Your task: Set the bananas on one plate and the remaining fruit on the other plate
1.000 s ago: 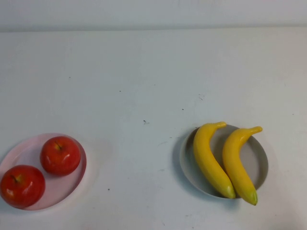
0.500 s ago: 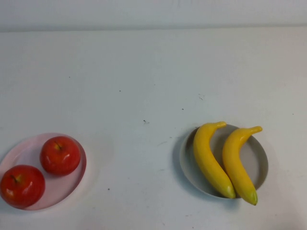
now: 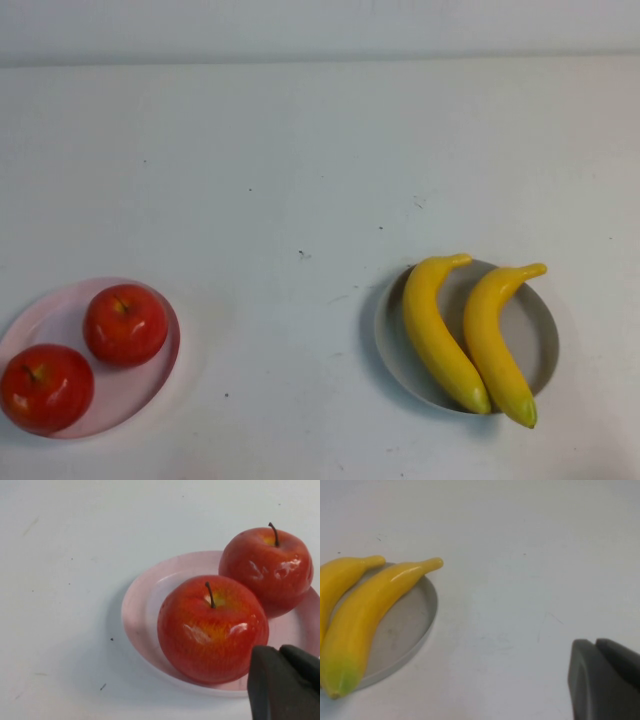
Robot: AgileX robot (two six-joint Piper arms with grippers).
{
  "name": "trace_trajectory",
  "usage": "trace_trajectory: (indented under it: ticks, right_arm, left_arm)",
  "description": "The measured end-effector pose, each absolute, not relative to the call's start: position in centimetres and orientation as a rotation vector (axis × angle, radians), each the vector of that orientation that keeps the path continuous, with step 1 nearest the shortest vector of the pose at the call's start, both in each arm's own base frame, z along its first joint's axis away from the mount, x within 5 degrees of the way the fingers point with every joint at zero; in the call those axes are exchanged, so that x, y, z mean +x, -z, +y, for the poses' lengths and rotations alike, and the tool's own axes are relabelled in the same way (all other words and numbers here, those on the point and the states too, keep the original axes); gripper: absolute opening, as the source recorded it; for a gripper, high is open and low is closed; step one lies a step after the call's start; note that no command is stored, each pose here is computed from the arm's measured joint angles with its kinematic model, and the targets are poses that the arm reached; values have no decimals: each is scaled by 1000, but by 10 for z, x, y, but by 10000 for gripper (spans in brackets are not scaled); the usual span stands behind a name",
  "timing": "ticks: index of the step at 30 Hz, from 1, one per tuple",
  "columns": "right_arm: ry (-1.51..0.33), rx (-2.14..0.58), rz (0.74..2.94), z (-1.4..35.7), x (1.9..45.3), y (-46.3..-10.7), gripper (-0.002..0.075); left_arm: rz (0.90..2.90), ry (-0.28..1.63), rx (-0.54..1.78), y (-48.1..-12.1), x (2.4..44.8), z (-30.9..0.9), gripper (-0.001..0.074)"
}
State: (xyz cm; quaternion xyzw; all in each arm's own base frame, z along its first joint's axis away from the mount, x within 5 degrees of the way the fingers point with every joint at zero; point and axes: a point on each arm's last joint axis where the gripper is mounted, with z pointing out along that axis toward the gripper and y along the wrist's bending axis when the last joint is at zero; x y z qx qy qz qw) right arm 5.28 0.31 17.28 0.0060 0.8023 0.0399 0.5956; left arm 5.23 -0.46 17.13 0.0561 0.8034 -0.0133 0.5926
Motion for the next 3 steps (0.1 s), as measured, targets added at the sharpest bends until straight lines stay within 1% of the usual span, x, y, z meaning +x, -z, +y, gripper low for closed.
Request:
trace_trajectory:
  ticks: [3]
  right_arm:
    - [-93, 14, 1859, 3, 53, -173, -15]
  left_arm:
    - [1868, 31, 130, -171, 52, -5, -4]
